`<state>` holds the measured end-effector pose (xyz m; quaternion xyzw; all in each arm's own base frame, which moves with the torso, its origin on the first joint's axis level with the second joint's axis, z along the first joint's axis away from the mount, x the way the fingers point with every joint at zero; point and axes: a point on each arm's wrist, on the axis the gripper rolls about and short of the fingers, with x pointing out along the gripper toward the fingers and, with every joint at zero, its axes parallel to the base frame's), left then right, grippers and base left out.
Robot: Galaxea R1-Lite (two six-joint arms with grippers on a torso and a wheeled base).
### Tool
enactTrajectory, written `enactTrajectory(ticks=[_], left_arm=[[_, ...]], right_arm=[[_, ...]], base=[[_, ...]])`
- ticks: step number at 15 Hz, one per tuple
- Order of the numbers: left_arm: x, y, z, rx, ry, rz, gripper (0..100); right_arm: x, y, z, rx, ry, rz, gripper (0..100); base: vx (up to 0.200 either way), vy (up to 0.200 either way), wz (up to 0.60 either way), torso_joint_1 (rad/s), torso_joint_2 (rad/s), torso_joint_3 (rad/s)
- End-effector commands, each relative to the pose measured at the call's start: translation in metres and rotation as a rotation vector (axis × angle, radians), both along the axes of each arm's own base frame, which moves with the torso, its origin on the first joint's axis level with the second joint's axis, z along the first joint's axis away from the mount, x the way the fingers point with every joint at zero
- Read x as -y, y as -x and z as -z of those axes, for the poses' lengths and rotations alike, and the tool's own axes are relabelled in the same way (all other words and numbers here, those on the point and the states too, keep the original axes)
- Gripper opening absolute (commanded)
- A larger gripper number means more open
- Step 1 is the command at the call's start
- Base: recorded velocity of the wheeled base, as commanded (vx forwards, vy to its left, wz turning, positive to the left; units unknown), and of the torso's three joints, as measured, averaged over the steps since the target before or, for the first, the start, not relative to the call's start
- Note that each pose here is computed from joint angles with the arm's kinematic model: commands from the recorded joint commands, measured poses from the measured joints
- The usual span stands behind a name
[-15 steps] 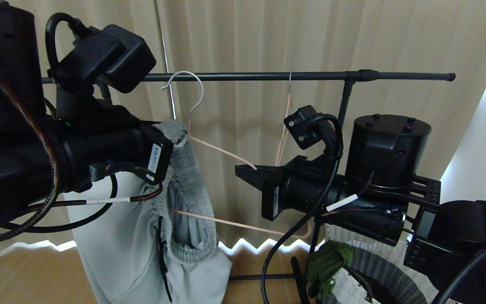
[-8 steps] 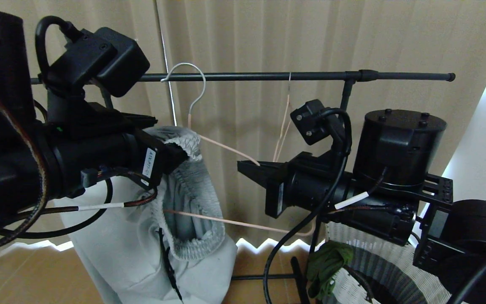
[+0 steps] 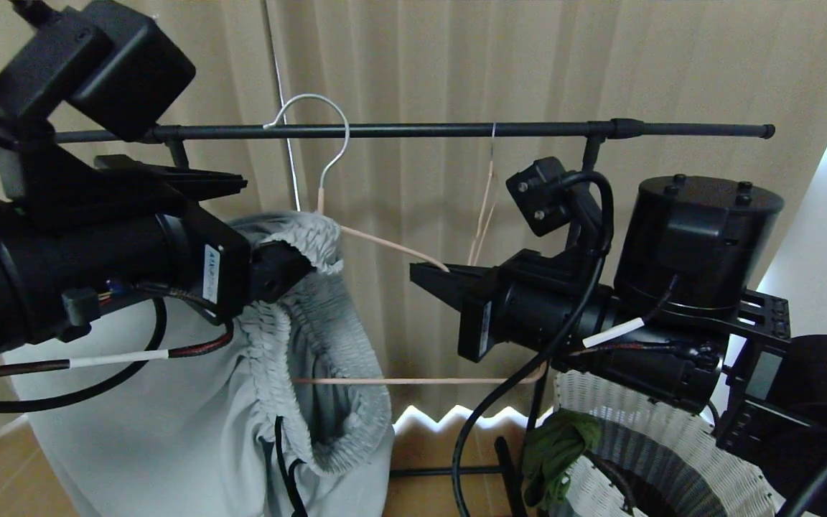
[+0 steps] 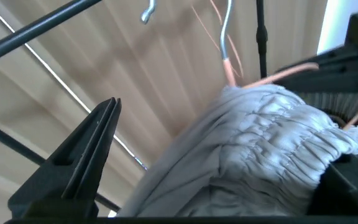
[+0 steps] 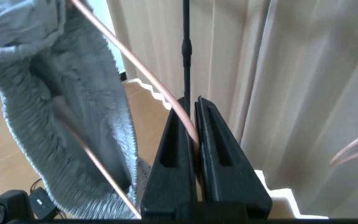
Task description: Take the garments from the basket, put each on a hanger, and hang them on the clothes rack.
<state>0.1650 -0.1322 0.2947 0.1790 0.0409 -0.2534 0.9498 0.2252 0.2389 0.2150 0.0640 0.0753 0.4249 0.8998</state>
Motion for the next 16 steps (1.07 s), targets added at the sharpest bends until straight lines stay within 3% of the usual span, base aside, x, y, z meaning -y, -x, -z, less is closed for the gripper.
enactTrajectory(ticks=[1,3,7,9,12,14,16], left_arm=[[-0.009,0.01,0.001,0.015,-0.001,0.017,100],[-0.01,0.012,0.006,0.026,-0.005,0.045,100],[-0.011,-0.002,0.015,0.095,-0.087,0.022,100],[-0.009,-0.021,0.02,0.116,-0.127,-0.006,100],[-0.015,-0.068,0.029,0.203,-0.183,-0.056,100],[-0.015,-0.078,0.032,0.225,-0.185,-0.069,100],[-0.011,-0.079,0.03,0.265,-0.156,0.016,100]], right_arm=[[0.007,-0.002,-0.005,0.012,-0.011,0.018,0],[0.011,-0.003,-0.008,0.018,-0.017,0.03,0],[0.016,-0.008,-0.01,0.024,-0.018,0.053,0],[0.016,-0.014,-0.011,0.025,-0.013,0.063,0],[0.014,-0.018,-0.02,-0.03,0.045,0.088,0],[0.011,-0.021,-0.027,-0.035,0.06,0.141,0],[0.01,-0.02,-0.025,-0.074,0.102,0.159,0]], base=[[0.0,0.0,0.0,0.0,0.0,0.0],[0.0,0.0,0.0,0.0,0.0,0.0],[0.0,0.0,0.0,0.0,0.0,0.0],[0.0,0.0,0.0,0.0,0.0,0.0],[0.0,0.0,0.0,0.0,0.0,0.0],[0.0,0.0,0.0,0.0,0.0,0.0],[0.0,0.0,0.0,0.0,0.0,0.0]])
